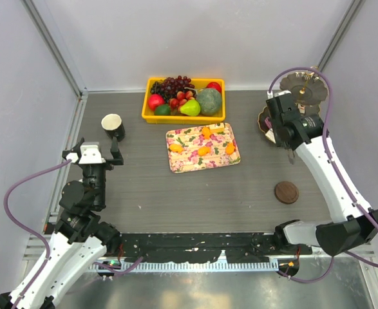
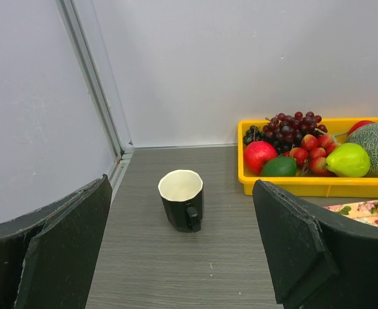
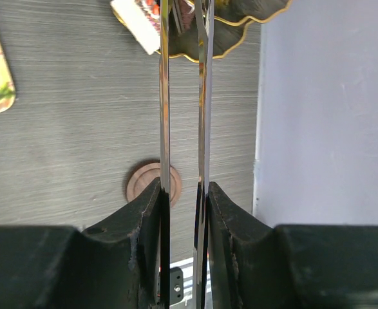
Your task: Serve the afternoon tea
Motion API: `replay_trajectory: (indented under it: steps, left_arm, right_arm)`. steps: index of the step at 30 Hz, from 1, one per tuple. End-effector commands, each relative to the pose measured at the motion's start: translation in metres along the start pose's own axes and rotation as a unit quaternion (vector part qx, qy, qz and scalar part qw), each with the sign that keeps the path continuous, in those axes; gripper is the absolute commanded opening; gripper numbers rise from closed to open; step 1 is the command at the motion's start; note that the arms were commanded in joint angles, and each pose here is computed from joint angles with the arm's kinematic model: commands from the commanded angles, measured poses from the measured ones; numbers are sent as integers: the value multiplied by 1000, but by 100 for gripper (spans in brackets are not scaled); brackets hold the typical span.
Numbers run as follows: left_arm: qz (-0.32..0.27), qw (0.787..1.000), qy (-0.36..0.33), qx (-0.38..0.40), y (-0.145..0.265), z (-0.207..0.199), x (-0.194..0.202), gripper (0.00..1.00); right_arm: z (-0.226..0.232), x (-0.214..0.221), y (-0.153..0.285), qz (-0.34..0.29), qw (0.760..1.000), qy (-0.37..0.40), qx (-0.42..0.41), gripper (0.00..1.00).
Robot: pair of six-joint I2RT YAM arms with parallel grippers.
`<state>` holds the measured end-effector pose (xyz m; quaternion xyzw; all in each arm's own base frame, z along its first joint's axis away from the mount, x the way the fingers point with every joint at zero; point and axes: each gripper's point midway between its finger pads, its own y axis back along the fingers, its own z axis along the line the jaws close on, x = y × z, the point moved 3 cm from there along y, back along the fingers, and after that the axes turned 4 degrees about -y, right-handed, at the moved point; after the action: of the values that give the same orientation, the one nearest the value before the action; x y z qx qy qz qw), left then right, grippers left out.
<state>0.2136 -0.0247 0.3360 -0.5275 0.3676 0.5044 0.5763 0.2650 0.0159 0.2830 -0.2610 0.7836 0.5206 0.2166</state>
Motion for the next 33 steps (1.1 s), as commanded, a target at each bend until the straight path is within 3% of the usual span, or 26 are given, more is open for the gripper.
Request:
replay_trajectory:
  steps: [1, 20, 33]
  left_arm:
    - [-20, 1000, 17, -8, 1, 5, -13, 99]
    - [-24, 999, 19, -12, 2, 8, -15, 99]
    - [-25, 999, 20, -13, 2, 8, -15, 99]
  right_arm:
    - [-19, -18, -5, -14, 999, 3, 43, 30]
    - [-12, -30, -65, 23, 997, 30, 65, 31]
    - [-12, -24, -73, 37, 997, 25, 60, 41]
